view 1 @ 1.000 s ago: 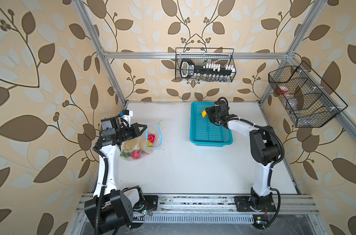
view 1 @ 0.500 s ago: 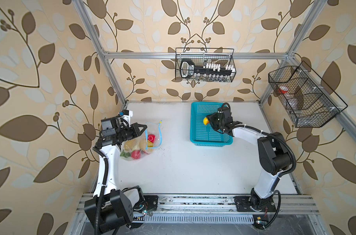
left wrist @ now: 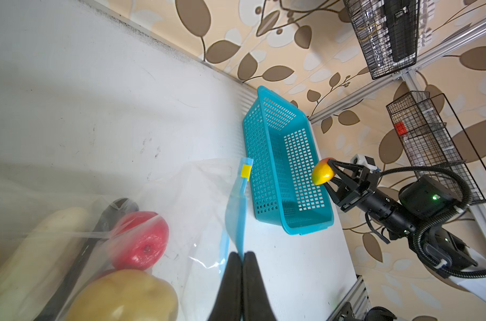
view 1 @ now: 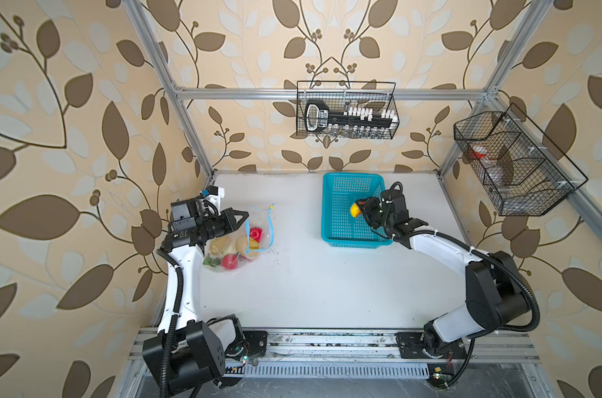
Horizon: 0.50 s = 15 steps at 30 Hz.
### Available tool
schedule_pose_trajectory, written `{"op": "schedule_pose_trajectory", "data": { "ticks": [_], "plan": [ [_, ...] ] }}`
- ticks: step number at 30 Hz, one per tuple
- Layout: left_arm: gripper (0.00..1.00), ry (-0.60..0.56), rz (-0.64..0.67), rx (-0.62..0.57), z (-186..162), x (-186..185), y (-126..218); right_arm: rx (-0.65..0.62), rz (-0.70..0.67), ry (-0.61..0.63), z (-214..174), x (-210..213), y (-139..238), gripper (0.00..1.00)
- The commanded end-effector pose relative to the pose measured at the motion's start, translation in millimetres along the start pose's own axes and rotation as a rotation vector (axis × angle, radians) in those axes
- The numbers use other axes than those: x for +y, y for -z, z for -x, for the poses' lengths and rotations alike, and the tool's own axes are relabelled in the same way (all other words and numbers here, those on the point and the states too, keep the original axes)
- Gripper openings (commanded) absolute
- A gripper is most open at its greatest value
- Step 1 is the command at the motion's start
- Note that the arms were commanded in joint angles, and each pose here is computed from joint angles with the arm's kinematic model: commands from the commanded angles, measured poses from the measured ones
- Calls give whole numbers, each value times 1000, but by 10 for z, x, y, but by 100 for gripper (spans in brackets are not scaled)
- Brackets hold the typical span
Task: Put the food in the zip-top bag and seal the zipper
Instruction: 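Carry the red mango with the right gripper over the bag opening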
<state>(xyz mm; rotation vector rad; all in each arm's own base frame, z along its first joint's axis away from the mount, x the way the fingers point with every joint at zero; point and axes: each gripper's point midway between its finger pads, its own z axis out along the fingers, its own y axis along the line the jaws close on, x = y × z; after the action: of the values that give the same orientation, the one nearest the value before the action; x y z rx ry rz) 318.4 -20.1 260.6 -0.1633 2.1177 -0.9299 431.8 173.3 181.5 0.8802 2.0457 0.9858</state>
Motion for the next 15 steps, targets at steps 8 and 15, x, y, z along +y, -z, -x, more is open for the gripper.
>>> {"op": "schedule_pose_trajectory", "data": {
  "ticks": [8,15],
  "plan": [
    [0,-42,1,-22,52,-4,29,82,106,115,-380,280,90,34],
    [0,-42,-3,-21,47,-12,32,126,191,193,-678,570,129,34]
  ]
}}
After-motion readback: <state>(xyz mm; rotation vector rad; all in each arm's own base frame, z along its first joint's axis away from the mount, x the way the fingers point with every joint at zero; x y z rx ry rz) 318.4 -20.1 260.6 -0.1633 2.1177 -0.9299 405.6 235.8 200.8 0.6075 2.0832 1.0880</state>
